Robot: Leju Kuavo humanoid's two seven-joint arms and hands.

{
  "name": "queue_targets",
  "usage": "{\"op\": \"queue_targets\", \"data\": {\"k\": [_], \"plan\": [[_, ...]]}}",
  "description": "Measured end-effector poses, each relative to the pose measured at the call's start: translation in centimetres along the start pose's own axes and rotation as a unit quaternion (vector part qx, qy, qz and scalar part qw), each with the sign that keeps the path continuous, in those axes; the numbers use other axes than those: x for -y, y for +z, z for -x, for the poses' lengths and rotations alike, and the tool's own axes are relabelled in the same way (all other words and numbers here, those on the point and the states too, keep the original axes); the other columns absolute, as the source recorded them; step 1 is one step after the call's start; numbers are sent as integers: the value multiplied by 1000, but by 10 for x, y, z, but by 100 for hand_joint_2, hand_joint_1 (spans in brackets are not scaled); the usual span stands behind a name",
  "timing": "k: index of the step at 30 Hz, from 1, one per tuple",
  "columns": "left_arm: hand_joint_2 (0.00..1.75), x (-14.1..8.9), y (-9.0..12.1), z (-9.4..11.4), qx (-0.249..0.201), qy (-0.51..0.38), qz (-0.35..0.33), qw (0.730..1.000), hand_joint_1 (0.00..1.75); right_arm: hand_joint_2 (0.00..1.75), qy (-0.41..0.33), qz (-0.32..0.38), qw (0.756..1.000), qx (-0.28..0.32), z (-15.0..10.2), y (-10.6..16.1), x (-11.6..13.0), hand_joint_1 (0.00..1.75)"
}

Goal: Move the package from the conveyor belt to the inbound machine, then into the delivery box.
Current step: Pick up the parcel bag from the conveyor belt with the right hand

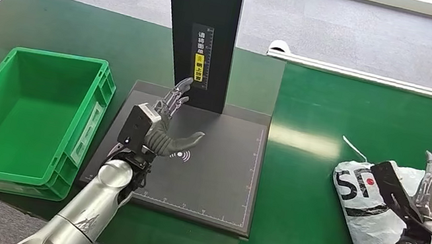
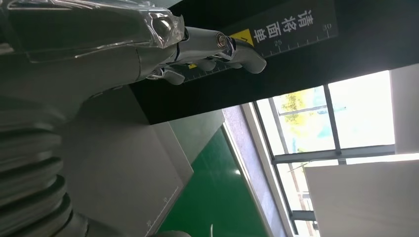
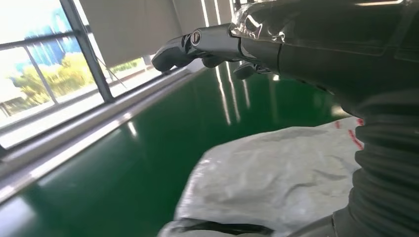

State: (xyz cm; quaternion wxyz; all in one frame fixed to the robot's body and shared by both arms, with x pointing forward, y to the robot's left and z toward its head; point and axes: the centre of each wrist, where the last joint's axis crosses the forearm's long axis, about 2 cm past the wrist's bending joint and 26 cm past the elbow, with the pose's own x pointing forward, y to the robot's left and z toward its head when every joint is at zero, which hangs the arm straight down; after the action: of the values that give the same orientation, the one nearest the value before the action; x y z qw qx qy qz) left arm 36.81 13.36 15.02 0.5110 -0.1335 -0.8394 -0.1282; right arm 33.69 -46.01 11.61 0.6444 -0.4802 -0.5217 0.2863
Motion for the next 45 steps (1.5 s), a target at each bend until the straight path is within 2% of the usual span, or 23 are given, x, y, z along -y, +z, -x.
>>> {"op": "queue_targets", "data": {"k": [4, 10, 19, 26, 27, 30, 31, 40, 45], "plan": [[175, -5, 2, 1, -1, -2, -4, 1000, 0, 175, 35, -30, 998, -31, 23, 5, 0, 0], [175, -12, 3, 2, 4, -1, -11, 1000, 0, 175, 92, -114, 987, -71, 39, 7, -9, 0], [175, -28, 7, 1, 14, -22, -36, 999, 0, 175, 113, -266, 953, -87, 32, -5, -25, 0], [175, -34, 8, 0, 16, -29, -47, 998, 0, 175, 116, -298, 943, -93, 29, -8, -29, 0], [175, -35, 8, 0, 15, -29, -47, 998, 0, 175, 116, -299, 942, -93, 29, -9, -29, 21], [175, -36, 9, 0, 15, -31, -50, 998, 0, 175, 119, -308, 939, -93, 28, -10, -29, 152], [175, -37, 9, 0, 15, -32, -51, 998, 0, 175, 121, -314, 938, -90, 26, -11, -28, 175], [175, -44, 10, 0, 16, -45, -58, 997, 0, 175, 132, -326, 935, -35, 14, -22, -27, 175], [175, -45, 10, 0, 16, -46, -58, 997, 0, 175, 136, -328, 934, -27, 10, -22, -30, 175]]}}
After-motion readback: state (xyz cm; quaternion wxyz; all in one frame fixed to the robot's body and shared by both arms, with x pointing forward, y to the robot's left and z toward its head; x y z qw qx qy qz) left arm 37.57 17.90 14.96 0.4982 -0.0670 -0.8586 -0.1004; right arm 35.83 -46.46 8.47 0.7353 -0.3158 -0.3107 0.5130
